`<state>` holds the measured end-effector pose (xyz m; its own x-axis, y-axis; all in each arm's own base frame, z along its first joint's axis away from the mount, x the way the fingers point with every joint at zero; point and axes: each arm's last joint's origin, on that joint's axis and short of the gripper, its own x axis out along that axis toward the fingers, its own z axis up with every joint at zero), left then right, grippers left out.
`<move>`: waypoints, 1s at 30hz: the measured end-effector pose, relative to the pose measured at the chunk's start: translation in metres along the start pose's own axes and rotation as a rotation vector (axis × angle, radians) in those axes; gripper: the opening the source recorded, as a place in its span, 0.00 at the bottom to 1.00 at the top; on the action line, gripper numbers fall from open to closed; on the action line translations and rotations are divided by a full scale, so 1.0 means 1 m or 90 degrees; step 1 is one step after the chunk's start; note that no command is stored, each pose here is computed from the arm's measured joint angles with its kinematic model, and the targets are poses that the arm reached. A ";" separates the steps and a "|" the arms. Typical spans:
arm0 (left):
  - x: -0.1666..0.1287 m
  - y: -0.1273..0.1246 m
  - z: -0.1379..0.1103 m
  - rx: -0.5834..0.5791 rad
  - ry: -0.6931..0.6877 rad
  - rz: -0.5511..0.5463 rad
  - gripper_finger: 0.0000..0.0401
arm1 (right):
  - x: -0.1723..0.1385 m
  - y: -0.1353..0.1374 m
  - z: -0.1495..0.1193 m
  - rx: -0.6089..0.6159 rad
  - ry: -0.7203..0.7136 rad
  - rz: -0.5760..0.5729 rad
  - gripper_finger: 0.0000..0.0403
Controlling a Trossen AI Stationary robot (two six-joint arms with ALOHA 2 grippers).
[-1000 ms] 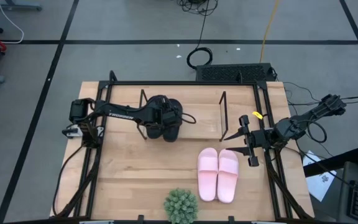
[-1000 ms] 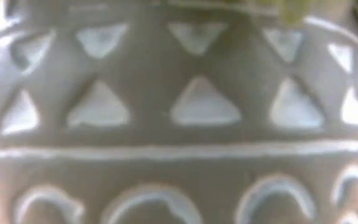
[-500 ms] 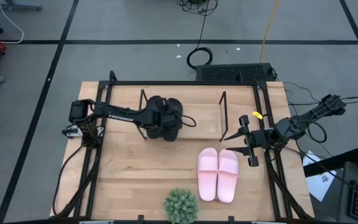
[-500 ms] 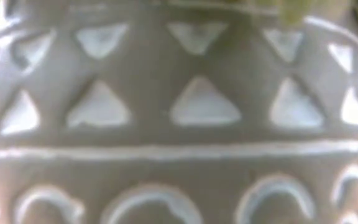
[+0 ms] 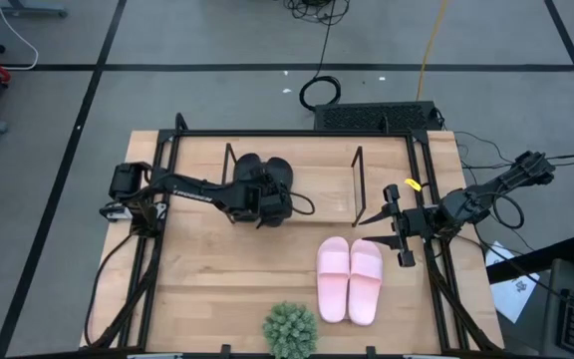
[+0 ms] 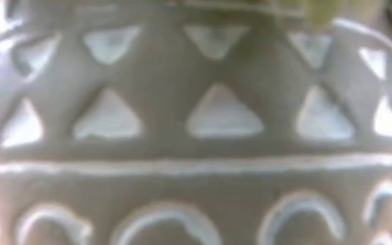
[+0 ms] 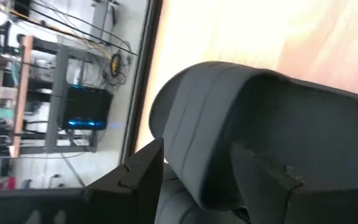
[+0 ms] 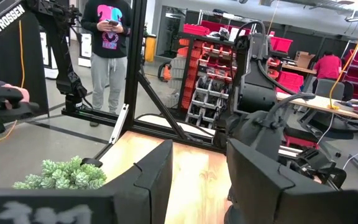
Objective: Pick and place slides into the shelf
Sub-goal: Put the left pink slide on the shelf
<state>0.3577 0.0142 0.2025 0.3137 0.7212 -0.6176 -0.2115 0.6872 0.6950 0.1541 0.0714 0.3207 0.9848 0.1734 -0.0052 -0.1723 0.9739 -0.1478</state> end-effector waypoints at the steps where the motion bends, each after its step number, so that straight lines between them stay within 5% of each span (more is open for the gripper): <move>1: -0.003 -0.001 0.001 0.005 -0.004 0.001 0.47 | 0.000 0.000 0.000 0.000 0.000 0.000 0.36; 9: -0.043 -0.001 0.023 0.005 -0.035 -0.019 0.47 | 0.000 0.000 0.000 0.001 0.000 0.000 0.36; 16: -0.113 0.004 0.034 0.004 -0.033 -0.077 0.47 | 0.000 0.001 -0.004 0.006 0.026 0.006 0.36; 23: -0.186 0.021 0.012 -0.082 0.050 -0.070 0.47 | 0.019 0.024 -0.030 -0.020 0.160 0.092 0.36; 30: -0.233 0.041 -0.013 -0.169 -0.022 -0.150 0.47 | 0.045 0.077 -0.028 -0.067 0.261 0.113 0.36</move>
<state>0.2639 -0.1240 0.3701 0.4126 0.5398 -0.7337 -0.3612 0.8364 0.4122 0.1859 0.1502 0.2818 0.8707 0.2442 -0.4269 -0.3575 0.9103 -0.2085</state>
